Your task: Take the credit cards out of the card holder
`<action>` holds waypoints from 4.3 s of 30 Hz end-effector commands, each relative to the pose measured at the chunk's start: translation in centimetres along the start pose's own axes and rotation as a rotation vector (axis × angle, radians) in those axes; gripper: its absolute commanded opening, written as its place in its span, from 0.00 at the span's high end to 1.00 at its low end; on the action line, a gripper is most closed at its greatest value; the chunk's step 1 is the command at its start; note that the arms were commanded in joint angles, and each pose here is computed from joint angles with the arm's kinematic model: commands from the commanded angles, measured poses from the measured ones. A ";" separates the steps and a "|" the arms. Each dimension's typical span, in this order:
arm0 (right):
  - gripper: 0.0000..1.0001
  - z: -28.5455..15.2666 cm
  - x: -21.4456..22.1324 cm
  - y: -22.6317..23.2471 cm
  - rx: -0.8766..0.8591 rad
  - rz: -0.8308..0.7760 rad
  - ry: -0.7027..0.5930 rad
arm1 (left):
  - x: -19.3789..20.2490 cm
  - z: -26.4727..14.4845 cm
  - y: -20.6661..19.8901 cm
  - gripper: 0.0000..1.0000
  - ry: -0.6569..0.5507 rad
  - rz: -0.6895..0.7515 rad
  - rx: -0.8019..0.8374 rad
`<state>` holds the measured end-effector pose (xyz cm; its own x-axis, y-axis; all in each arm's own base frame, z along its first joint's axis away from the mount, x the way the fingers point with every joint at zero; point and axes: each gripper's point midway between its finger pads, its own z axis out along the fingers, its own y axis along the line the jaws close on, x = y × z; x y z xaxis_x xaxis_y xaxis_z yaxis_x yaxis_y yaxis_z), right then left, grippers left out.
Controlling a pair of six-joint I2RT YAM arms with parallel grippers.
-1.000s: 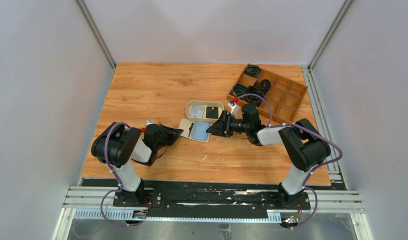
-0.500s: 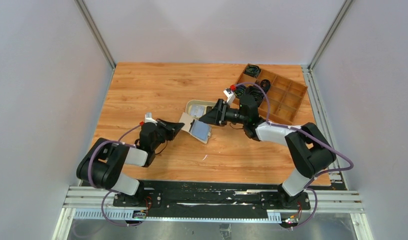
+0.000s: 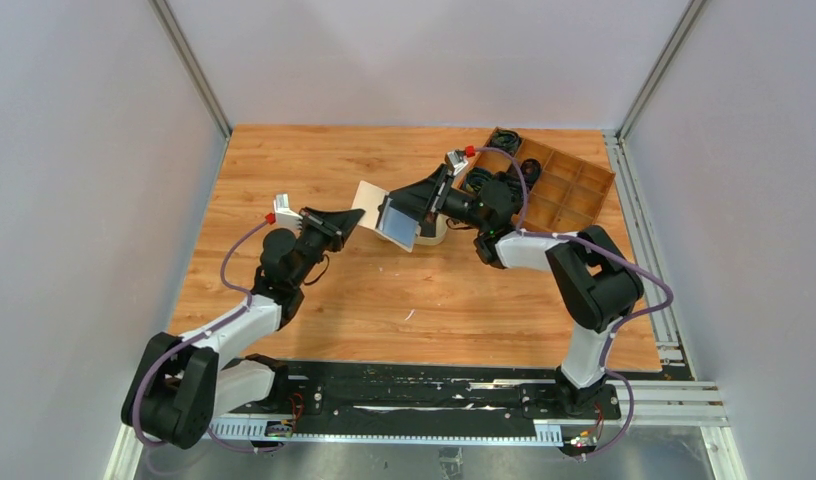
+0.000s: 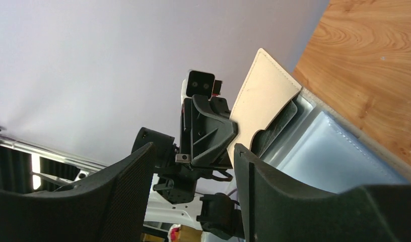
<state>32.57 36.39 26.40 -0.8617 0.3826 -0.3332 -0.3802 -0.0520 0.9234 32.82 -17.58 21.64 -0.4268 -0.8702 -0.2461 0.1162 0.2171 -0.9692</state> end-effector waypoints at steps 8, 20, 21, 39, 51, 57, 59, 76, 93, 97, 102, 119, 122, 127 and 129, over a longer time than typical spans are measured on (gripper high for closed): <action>0.38 1.2 0.3 2.8 -0.152 0.103 -0.029 | -1.4 0.5 -3.2 1.00 -0.055 0.056 0.065; 0.40 1.3 1.1 1.0 -0.109 0.135 -0.034 | -2.1 0.3 -5.1 1.00 -0.083 0.058 0.109; 0.41 1.3 1.1 0.9 -0.109 0.136 -0.036 | -2.1 0.3 -5.2 1.00 -0.082 0.056 0.112; 0.49 1.6 0.9 -0.3 -0.109 0.164 -0.052 | -2.3 0.0 -6.3 1.00 -0.073 0.063 0.142; 0.60 2.4 0.7 -0.1 -0.147 0.194 -0.044 | -1.7 0.3 -6.7 1.00 -0.030 0.063 0.193; 0.65 2.7 0.4 0.1 -0.162 0.199 -0.049 | -1.5 0.4 -6.8 1.00 -0.010 0.058 0.210; 0.67 2.8 0.2 0.3 -0.167 0.198 -0.049 | -1.4 0.5 -6.7 1.00 -0.003 0.057 0.209; 0.83 3.2 0.1 0.7 -0.181 0.199 -0.049 | -1.2 0.7 -5.8 1.00 0.001 0.056 0.197; 1.00 3.2 0.0 0.4 -0.184 0.198 -0.059 | -1.3 0.4 -5.2 1.00 -0.004 0.051 0.189; 1.00 3.3 0.3 0.7 -0.180 0.182 -0.038 | -1.4 0.4 -4.7 0.91 -0.002 0.048 0.171; 1.00 3.1 1.4 0.4 -0.126 0.139 0.018 | -1.8 0.8 -4.7 0.62 0.017 0.057 0.155; 1.00 3.5 3.1 0.0 -0.114 0.128 0.089 | -2.9 1.2 -4.4 0.83 0.006 0.063 0.127; 1.00 3.6 2.9 -0.1 -0.104 0.128 0.081 | -2.7 1.3 -4.8 1.00 0.022 0.066 0.140; 0.93 3.9 2.4 0.4 -0.121 0.128 0.069 | -2.7 1.1 -5.3 1.00 0.020 0.070 0.161; 0.88 3.9 2.2 0.5 -0.128 0.131 0.061 | -2.7 1.1 -5.4 1.00 0.018 0.069 0.166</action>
<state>32.68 40.11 24.90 -0.9279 0.3259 -0.1808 -0.2478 -0.1771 0.9525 34.40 -16.49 25.13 -0.4335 -0.8550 -0.2846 0.2115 0.2104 -0.9545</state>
